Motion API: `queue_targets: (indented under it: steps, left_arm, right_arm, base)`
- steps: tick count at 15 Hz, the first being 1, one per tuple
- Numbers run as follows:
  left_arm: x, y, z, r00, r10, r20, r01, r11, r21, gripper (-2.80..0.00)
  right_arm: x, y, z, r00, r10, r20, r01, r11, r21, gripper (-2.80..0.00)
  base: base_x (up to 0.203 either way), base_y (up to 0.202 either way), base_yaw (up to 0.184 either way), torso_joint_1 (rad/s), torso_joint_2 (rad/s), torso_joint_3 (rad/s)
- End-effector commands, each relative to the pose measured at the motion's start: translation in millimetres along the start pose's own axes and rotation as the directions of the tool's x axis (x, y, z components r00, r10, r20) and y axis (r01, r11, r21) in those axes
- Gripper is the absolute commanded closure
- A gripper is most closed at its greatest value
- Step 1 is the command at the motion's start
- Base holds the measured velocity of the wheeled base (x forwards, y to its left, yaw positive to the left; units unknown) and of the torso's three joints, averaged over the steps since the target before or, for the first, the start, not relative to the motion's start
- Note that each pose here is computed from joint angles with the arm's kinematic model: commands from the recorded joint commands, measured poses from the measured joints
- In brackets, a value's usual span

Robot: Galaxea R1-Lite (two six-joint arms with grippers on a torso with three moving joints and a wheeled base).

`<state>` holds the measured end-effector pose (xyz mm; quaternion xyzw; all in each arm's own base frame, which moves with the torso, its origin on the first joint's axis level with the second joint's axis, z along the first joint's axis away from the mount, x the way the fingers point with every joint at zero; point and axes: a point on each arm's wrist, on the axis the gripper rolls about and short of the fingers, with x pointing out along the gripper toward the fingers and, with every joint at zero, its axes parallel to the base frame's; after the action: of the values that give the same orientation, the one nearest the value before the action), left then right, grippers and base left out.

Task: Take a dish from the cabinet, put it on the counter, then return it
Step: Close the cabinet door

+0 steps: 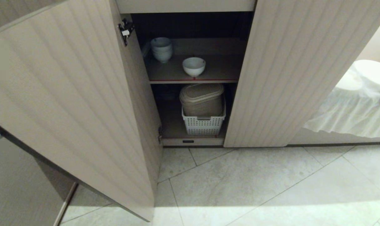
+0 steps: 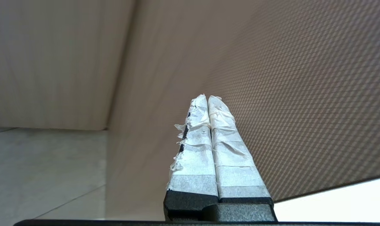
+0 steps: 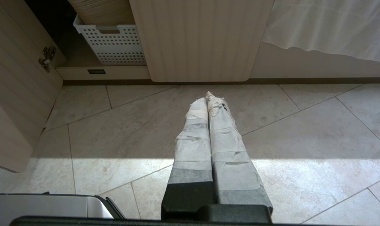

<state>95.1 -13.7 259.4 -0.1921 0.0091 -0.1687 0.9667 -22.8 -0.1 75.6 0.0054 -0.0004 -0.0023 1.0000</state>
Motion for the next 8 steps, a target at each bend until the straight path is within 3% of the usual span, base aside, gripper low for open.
queue_targets:
  steps: [1,8]
  left_arm:
    - [0.9,-0.6,-0.1,1.0,-0.021,-0.009,0.021,1.0,-0.003,0.0]
    - [10.8,-10.0,-6.5,0.987,-0.138,-0.077,0.137,0.99,-0.017,0.0]
  right_arm:
    - [0.0,0.0,0.0,1.0,0.002,0.001,-0.002,1.0,-0.001,0.0]
    - [0.0,0.0,0.0,1.0,-0.001,0.001,0.001,1.0,-0.001,0.0]
  base:
    - [0.0,0.0,0.0,0.0,0.0,0.0]
    - [0.0,0.0,0.0,0.0,0.0,0.0]
